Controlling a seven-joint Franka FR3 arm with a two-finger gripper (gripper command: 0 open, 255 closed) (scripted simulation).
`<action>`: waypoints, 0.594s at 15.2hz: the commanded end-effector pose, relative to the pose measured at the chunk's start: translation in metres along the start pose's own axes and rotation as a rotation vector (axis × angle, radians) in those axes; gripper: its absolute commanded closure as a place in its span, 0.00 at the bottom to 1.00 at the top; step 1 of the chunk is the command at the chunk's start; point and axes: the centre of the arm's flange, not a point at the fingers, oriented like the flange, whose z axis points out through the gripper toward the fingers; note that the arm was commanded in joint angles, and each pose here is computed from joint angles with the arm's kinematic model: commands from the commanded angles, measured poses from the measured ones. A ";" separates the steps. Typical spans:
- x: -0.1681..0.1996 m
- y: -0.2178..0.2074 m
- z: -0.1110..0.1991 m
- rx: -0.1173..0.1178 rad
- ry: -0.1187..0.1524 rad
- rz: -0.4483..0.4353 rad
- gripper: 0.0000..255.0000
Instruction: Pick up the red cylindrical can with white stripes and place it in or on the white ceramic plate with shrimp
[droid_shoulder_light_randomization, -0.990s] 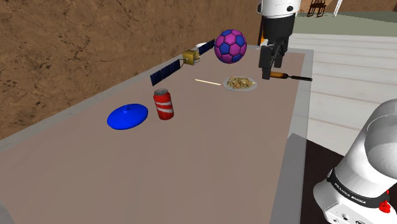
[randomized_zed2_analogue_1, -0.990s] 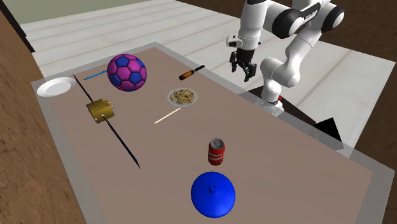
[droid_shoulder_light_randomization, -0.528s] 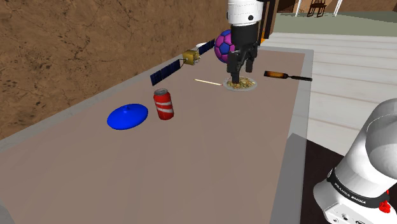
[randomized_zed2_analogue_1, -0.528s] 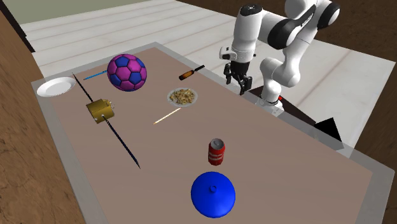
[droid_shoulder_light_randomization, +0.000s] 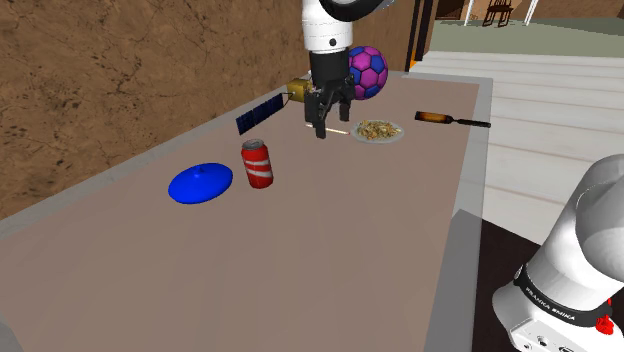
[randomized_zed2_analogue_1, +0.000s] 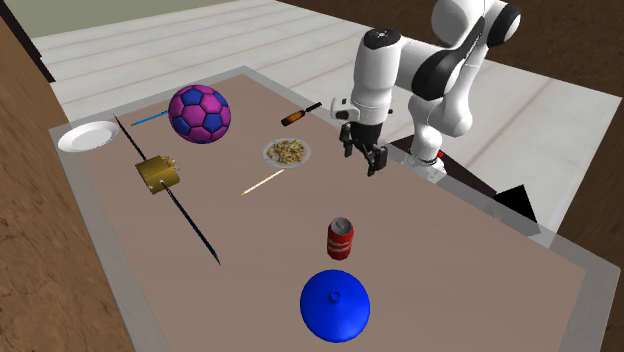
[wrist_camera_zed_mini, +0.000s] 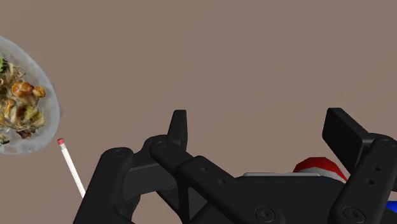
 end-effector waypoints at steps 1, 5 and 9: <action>0.023 -0.013 0.003 0.006 0.004 -0.008 0.00; 0.066 -0.040 0.008 0.018 0.012 -0.024 0.00; 0.108 -0.068 0.012 0.029 0.021 -0.040 0.00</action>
